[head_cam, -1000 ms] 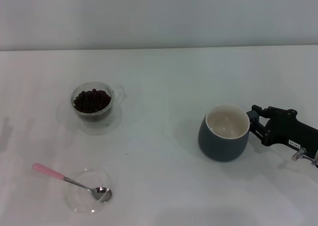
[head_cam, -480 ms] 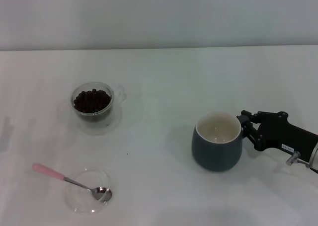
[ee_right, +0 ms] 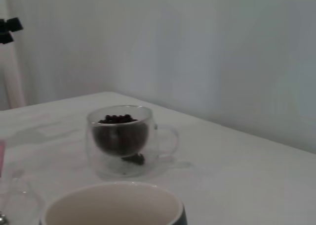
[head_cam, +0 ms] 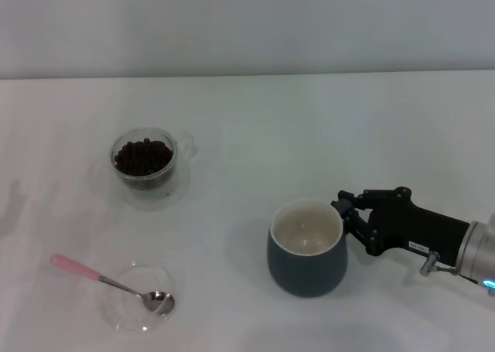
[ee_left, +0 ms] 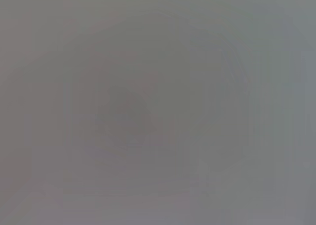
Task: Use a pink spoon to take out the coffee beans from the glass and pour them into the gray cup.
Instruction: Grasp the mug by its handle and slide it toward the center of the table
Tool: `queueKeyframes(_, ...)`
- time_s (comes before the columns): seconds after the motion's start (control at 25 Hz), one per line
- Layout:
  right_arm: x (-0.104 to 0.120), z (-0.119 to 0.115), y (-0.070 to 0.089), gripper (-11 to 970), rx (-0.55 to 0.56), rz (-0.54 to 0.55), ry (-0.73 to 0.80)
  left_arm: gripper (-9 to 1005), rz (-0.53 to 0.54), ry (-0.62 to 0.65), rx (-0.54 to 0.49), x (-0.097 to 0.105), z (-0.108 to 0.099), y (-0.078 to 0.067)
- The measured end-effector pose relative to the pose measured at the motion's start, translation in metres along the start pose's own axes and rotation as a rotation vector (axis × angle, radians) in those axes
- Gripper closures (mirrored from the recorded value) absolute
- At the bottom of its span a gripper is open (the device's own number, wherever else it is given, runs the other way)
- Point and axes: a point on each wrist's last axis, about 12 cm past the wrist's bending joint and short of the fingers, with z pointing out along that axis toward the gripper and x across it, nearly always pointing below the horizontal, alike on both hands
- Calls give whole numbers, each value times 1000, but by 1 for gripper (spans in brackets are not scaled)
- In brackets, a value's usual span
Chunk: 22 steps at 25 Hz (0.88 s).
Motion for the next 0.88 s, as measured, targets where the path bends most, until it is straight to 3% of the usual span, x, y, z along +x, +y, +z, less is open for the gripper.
queueKeyframes(0.44,-11,27,11,805,-84,-35,13,126,-2,13,-6,2,-4,1)
queueKeyframes(0.88,-11,31,10,806,-80,-60,43,127,-1,6,-7,1,-4,1)
